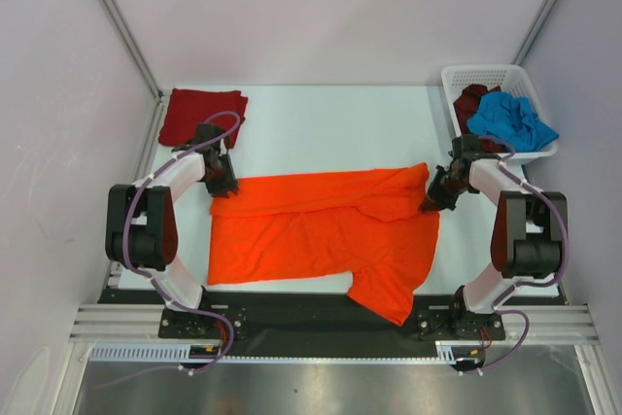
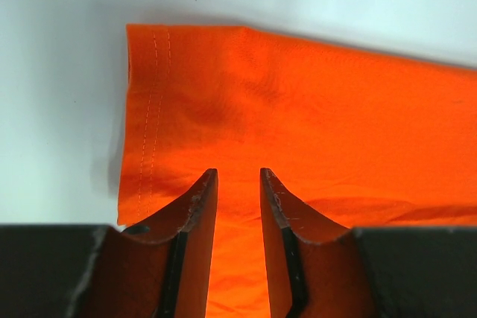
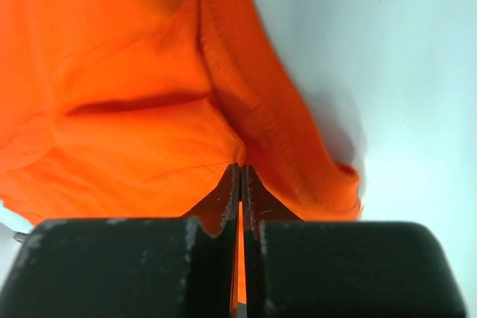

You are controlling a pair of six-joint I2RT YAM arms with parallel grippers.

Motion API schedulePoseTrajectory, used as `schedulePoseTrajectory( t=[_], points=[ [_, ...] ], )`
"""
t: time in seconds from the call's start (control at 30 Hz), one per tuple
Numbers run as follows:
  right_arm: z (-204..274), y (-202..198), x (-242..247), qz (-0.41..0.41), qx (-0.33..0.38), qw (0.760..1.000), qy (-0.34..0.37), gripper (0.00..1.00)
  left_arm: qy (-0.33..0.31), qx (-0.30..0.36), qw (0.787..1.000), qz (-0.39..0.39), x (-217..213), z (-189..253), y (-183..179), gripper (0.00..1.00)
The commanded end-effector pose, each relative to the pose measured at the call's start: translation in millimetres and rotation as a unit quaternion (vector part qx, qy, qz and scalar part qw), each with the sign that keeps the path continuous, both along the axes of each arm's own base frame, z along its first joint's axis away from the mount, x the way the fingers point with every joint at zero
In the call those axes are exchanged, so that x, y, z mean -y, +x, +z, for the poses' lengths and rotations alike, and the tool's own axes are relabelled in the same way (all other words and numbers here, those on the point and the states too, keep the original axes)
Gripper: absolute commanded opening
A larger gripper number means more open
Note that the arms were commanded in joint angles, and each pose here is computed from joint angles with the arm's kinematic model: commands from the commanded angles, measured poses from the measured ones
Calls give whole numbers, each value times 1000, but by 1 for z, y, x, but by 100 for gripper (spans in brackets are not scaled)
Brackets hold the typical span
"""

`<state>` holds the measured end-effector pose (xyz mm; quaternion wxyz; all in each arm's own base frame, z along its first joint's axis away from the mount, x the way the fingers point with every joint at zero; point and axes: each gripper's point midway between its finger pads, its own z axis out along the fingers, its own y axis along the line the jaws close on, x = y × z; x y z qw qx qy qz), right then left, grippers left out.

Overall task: Fold and stack the t-shirts
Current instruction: Fold the tshirt

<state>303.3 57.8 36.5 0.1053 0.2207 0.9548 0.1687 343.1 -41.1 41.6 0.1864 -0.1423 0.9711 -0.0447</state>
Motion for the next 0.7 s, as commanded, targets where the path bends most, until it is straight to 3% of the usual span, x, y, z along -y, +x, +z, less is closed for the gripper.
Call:
schedulePoseTrajectory(
  t=[0.0, 0.67],
  points=[
    [29, -4, -2, -8, 21, 1000, 10, 0, 2, 24, 1000, -8, 1, 10, 4, 35],
    [-1, -57, -18, -39, -58, 996, 51, 0, 2, 24, 1000, -8, 1, 12, 5, 35]
  ],
)
